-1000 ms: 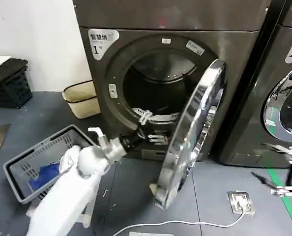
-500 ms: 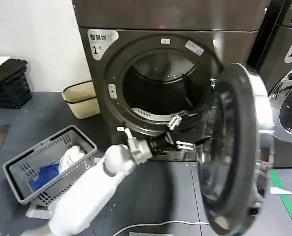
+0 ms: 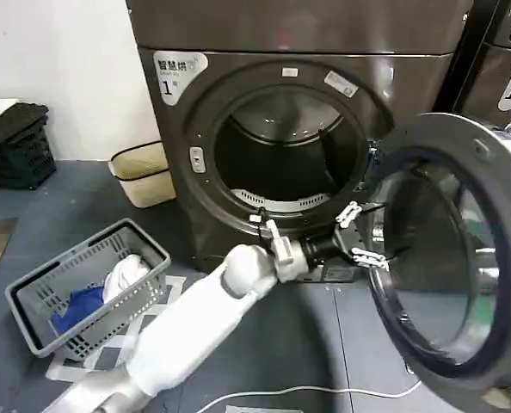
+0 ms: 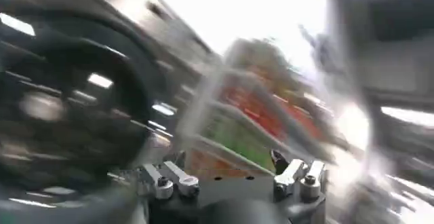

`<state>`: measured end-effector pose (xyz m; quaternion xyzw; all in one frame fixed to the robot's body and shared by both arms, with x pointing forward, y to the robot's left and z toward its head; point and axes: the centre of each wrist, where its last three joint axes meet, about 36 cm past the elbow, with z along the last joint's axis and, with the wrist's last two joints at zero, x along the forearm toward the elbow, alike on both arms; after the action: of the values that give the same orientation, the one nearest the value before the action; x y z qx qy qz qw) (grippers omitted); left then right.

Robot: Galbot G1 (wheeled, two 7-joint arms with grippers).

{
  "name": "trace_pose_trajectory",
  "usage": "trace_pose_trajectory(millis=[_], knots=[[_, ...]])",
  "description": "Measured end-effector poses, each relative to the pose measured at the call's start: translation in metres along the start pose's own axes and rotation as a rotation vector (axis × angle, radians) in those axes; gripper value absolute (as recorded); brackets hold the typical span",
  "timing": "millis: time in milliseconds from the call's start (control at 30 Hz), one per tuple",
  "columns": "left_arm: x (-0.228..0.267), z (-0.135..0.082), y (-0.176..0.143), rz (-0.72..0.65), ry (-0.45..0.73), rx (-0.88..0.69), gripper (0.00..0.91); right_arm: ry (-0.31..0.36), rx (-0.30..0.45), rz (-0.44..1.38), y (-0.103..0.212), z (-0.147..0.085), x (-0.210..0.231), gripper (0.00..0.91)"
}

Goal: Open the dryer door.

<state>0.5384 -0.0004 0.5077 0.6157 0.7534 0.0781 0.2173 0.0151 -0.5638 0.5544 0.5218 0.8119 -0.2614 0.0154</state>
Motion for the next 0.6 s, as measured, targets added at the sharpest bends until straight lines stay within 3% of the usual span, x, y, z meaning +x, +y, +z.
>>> trace_pose_trajectory(millis=[333, 467, 600], knots=[[-0.04, 0.006, -0.002, 0.001, 0.034, -0.009, 0.907, 0.123, 0.081, 0.314, -0.03, 0.002, 0.043, 0.907], [-0.052, 0.007, -0.001, 0.006, 0.044, -0.011, 0.907, 0.192, 0.18, 0.429, -0.038, -0.001, 0.06, 0.907], [-0.064, 0.008, -0.001, -0.004, 0.059, -0.012, 0.907, 0.188, 0.274, 0.519, -0.047, -0.003, 0.062, 0.907]])
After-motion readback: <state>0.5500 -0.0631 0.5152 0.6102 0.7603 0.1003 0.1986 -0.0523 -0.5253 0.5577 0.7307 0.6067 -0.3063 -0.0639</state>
